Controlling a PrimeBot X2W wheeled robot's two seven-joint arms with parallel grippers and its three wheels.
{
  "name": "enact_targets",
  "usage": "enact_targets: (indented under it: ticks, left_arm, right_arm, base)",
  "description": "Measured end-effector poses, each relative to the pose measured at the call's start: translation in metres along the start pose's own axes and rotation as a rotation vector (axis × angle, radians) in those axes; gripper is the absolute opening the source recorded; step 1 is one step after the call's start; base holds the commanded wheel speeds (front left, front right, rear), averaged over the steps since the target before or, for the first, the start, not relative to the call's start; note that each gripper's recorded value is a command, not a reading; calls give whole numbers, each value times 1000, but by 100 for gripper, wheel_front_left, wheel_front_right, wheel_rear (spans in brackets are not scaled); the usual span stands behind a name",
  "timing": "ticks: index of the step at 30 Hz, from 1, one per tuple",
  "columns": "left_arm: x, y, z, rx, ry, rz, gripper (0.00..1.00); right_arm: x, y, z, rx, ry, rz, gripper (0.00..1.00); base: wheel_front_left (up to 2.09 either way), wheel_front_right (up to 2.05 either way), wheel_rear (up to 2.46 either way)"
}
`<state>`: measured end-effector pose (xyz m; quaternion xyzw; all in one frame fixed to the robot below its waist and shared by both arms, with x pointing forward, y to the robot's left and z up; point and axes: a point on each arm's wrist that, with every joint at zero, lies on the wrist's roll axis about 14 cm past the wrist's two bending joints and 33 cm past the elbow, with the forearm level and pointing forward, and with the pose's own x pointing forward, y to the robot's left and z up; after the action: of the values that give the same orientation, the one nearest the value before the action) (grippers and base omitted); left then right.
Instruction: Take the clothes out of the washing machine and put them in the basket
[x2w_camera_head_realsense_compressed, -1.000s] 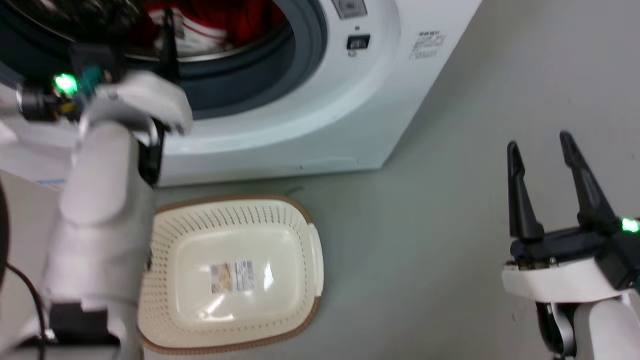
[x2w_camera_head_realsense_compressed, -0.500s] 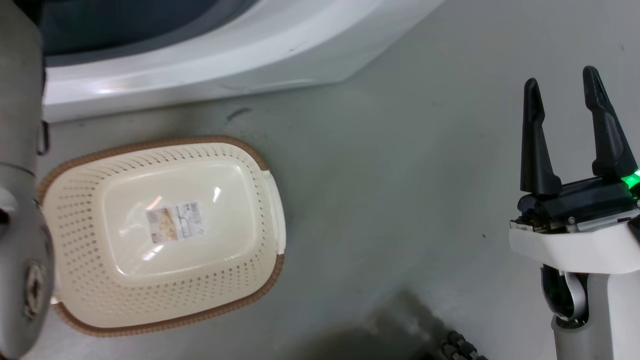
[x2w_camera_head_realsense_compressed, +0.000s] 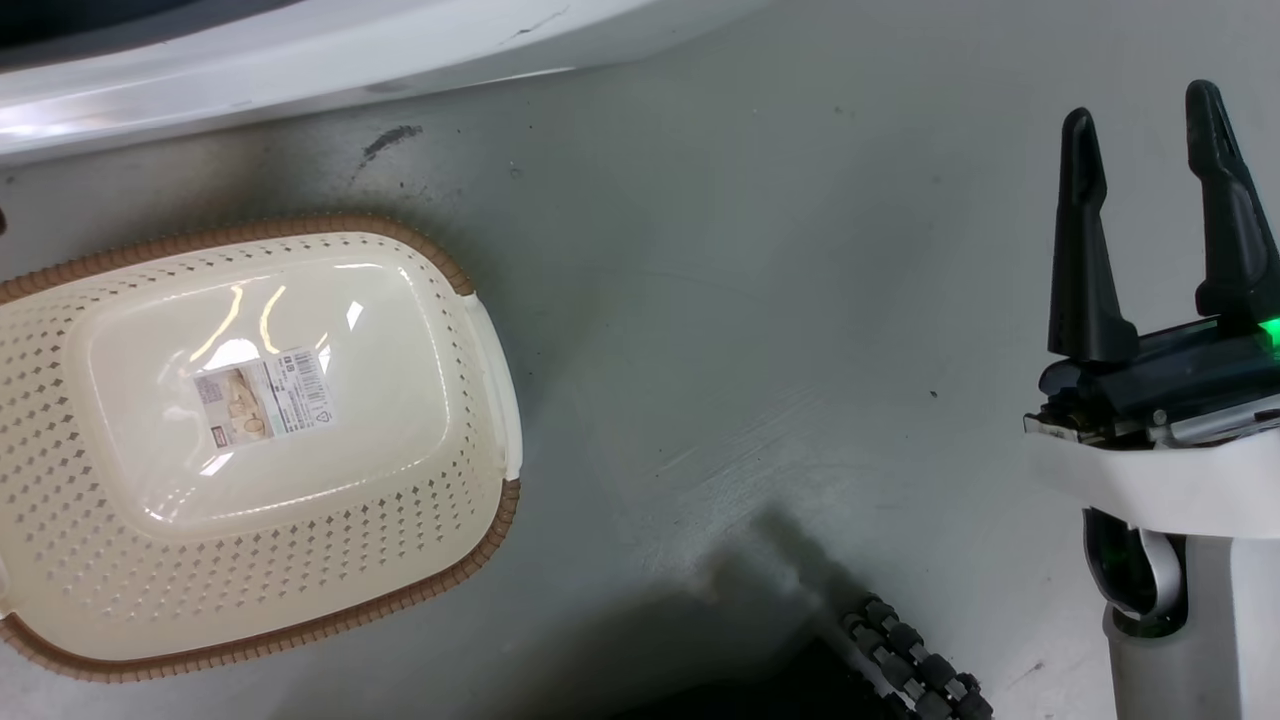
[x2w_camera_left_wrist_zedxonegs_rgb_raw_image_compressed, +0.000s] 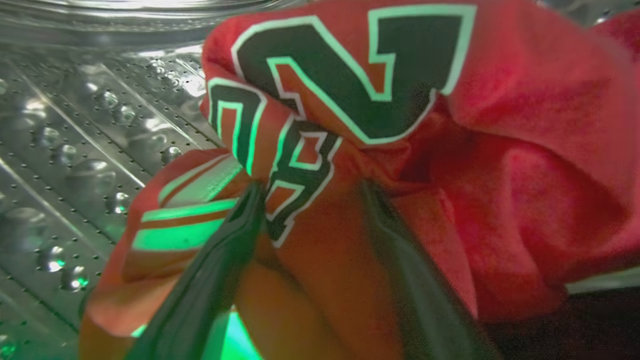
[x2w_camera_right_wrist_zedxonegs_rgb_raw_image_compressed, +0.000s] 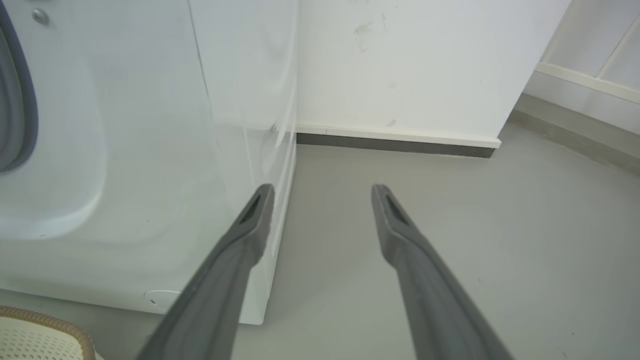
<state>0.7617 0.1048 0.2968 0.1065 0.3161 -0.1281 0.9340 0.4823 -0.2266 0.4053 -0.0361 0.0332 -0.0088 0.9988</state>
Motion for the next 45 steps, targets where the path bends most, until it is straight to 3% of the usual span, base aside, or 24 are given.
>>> enact_targets:
  ticks: [6, 7, 8, 9, 23, 45]
  left_arm:
    - [6, -1, -8, -12, 23, -4, 100]
    - [6, -1, -10, -18, 31, -7, 71]
    - [6, -1, -11, -18, 32, -8, 12]
    - [6, -2, -10, -16, 30, -8, 0]
    - [-21, -11, 17, -45, -152, -33, 0]
    - [-146, -27, 39, -38, -442, -62, 0]
  right_arm:
    - [2, 0, -6, 5, 10, 0, 100]
    - [2, 1, -7, 6, 11, 1, 100]
    - [3, 2, -7, 8, 11, 3, 100]
    - [3, 2, -8, 9, 12, 5, 100]
    - [7, 15, 8, 8, -34, 41, 100]
    - [-16, 44, 61, 10, -125, 111, 100]
  base:
    - [0, 0, 0]
    - [0, 0, 0]
    - [0, 0, 0]
    - [0, 0, 0]
    - [0, 0, 0]
    - [0, 0, 0]
